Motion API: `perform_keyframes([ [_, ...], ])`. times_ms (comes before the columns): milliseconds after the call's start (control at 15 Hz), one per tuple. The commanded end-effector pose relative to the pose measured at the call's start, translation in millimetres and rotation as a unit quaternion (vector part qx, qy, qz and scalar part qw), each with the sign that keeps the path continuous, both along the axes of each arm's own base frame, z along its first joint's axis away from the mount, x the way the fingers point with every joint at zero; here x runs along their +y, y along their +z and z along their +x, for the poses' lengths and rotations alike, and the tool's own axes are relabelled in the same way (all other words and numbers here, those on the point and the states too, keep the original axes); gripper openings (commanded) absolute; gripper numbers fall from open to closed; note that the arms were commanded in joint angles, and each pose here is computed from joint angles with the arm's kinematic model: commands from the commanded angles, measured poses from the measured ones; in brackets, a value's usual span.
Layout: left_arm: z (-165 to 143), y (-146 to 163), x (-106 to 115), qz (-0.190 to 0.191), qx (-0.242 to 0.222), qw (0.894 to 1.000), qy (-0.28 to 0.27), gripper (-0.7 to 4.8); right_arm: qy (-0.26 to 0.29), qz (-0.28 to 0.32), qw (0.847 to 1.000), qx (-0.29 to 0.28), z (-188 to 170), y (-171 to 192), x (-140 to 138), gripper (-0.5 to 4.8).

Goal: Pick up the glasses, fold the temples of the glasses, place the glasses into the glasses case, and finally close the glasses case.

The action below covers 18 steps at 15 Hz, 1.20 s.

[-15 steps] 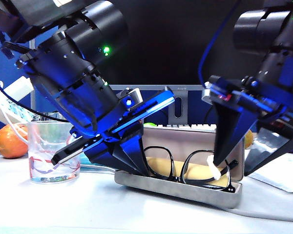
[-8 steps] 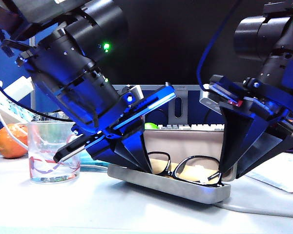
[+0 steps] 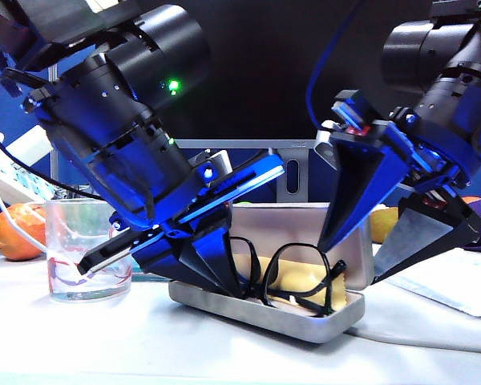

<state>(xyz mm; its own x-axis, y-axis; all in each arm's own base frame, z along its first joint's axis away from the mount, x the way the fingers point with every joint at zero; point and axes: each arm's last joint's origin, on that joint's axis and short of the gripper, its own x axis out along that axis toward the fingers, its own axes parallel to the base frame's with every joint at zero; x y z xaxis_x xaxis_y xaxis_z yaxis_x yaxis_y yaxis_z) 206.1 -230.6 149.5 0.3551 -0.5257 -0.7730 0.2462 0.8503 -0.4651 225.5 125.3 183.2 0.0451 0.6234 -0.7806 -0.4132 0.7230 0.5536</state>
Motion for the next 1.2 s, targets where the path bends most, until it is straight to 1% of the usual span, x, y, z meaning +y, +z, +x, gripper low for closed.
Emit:
perform_keyframes([
  [66, -0.4, 0.3, -0.2, 0.000, -0.001, 1.000, -0.001, -0.04, 0.018, 0.021, 1.000, 0.009, -4.4, 5.9, -0.2, 2.79],
  [199, -0.4, 0.3, -0.2, 0.000, -0.001, 1.000, 0.000, -0.03, 0.012, -0.028, 0.999, -0.010, -10.0, 10.7, -6.6, 2.79],
  [266, -0.3, 0.3, -0.2, 0.001, -0.001, 1.000, 0.000, -0.03, 0.006, -0.036, 0.999, -0.026, -12.3, 16.4, -8.5, 2.79],
  [399, -0.3, 0.3, -0.1, 0.001, -0.002, 1.000, 0.001, -0.03, -0.027, -0.078, 0.993, -0.088, -12.8, 29.4, -12.9, 2.79],
  [465, -0.3, 0.3, -0.2, 0.001, -0.002, 1.000, 0.001, -0.03, -0.034, -0.084, 0.990, -0.107, -11.5, 32.2, -13.2, 2.82],
  [532, -0.2, 0.3, -0.2, 0.001, -0.002, 1.000, 0.001, -0.03, -0.036, -0.079, 0.989, -0.116, -10.1, 33.2, -12.5, 3.37],
  [598, -0.3, 0.3, -0.2, 0.001, -0.002, 1.000, 0.001, -0.03, -0.038, -0.083, 0.989, -0.118, -9.8, 33.2, -12.7, 3.76],
  [664, -0.3, 0.3, -0.2, 0.001, -0.002, 1.000, 0.001, -0.03, -0.038, -0.084, 0.989, -0.117, -10.1, 33.2, -12.9, 3.77],
  [797, -0.3, 0.3, -0.1, 0.001, -0.002, 1.000, 0.001, -0.03, -0.031, -0.091, 0.991, -0.098, -16.1, 37.3, -15.5, 3.67],
  [864, -0.3, 0.3, -0.2, 0.001, -0.002, 1.000, 0.001, -0.04, -0.022, -0.081, 0.993, -0.088, -19.8, 41.7, -16.3, 3.67],
  [997, -0.2, 0.4, -0.2, 0.001, -0.002, 1.000, 0.001, -0.03, 0.013, -0.042, 0.996, -0.079, -29.0, 51.4, -17.7, 3.22],
  [1063, -0.2, 0.4, -0.2, 0.001, -0.002, 1.000, 0.001, -0.03, 0.021, -0.033, 0.997, -0.074, -31.0, 52.3, -17.9, 3.22],
  [1196, -0.2, 0.4, -0.2, 0.001, -0.002, 1.000, 0.001, -0.03, 0.029, -0.035, 0.997, -0.068, -29.8, 48.3, -17.2, 3.22],
])
